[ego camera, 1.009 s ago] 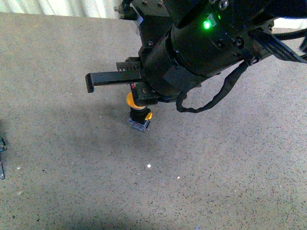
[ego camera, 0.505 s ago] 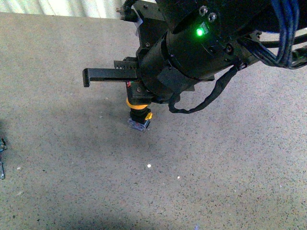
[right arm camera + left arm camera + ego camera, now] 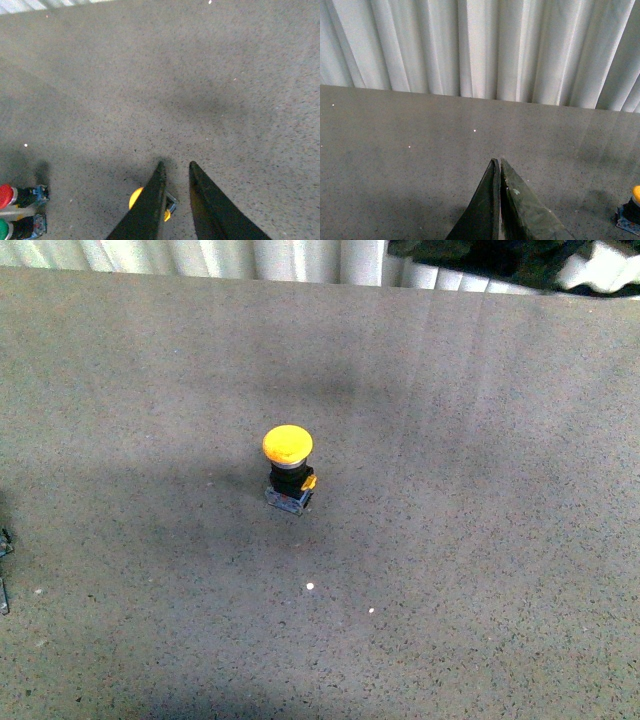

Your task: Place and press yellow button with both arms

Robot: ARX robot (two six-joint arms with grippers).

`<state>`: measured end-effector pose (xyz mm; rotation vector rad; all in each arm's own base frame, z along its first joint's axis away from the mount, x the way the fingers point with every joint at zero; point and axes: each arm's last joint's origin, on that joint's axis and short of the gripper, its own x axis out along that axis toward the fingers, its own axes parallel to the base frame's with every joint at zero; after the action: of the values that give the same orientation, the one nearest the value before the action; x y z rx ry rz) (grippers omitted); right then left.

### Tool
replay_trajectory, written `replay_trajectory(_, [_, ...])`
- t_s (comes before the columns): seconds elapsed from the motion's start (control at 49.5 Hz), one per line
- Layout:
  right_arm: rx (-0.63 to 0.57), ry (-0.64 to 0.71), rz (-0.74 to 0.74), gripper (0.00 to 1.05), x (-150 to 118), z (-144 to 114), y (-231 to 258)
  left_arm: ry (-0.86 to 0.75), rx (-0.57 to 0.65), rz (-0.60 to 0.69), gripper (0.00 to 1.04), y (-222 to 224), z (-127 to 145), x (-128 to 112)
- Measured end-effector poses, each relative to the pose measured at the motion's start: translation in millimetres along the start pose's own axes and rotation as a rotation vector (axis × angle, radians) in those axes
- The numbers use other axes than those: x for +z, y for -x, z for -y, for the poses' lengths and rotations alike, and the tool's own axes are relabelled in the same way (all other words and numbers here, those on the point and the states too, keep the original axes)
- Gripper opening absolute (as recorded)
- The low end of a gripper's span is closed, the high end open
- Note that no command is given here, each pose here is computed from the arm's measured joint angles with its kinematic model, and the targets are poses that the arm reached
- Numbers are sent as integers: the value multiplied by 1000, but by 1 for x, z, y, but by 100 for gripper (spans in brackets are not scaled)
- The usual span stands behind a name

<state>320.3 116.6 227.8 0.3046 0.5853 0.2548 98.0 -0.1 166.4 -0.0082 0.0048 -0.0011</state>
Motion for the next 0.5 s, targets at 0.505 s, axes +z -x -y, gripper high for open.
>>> replay_trajectory(0.505, [-239,281,598,1,-50,58,69,0,0,0,1,0,0,0])
